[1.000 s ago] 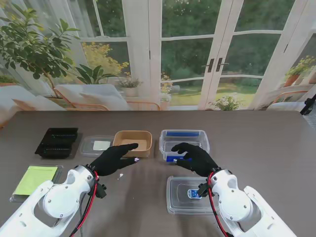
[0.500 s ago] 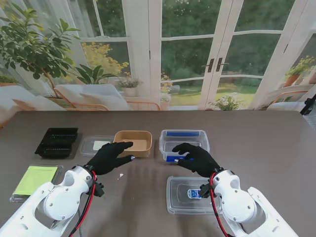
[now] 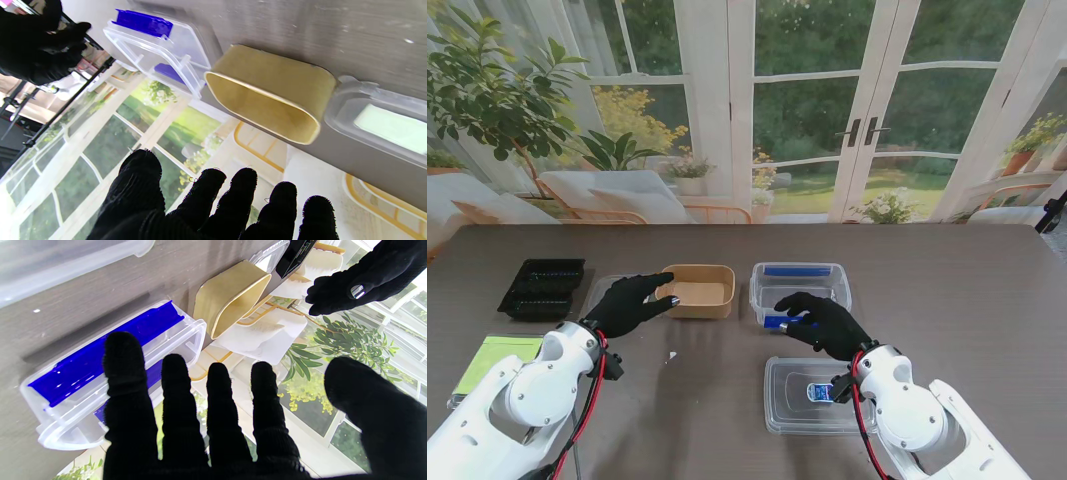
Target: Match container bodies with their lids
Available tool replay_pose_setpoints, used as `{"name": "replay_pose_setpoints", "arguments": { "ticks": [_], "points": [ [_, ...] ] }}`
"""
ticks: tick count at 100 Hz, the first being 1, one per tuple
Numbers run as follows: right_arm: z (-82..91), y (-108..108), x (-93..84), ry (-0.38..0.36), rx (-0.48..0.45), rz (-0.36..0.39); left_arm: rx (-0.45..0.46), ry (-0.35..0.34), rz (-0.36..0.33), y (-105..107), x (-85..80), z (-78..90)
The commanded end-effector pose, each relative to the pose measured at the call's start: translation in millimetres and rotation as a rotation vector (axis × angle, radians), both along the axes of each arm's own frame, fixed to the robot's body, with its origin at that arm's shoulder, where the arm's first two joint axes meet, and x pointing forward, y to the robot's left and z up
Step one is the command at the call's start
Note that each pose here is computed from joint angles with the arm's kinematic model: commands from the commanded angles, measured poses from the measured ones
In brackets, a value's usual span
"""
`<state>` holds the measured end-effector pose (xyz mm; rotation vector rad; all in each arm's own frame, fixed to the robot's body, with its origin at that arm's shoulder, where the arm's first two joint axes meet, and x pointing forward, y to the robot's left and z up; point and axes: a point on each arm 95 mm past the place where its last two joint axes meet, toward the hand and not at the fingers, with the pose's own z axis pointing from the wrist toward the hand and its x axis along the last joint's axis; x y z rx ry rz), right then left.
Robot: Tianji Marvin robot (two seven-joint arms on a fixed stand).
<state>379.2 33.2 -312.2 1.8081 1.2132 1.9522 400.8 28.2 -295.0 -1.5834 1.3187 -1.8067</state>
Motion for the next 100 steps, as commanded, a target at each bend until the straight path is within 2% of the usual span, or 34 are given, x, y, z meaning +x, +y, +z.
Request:
{"name": "replay_pose_setpoints", "arguments": {
  "ticks": [1,24,41,73,100],
  "points": [
    [-2.3,3,-4.4,0.019,0.004,0.018,0.026,0.023,0.02,13,6.6,4.7],
    [-3.1,4,-6.2,0.031,0.02,0.019,0.123,0.078,0.072,48,24.7,1.3],
    [-3.5,3,-6.3,0.039,0.015,0.014,0.147,0.098,0.105,65,41.1,-14.9],
    [-7.1,2,-3.4,0.061,0.023,0.003,0.203,0.174,0.102,72,66.2,-33.8],
    [-7.8,2,-1.8,0.065,0.028,0.0,0.26,0.233,0.082,72,74.3,-44.1]
  ]
}}
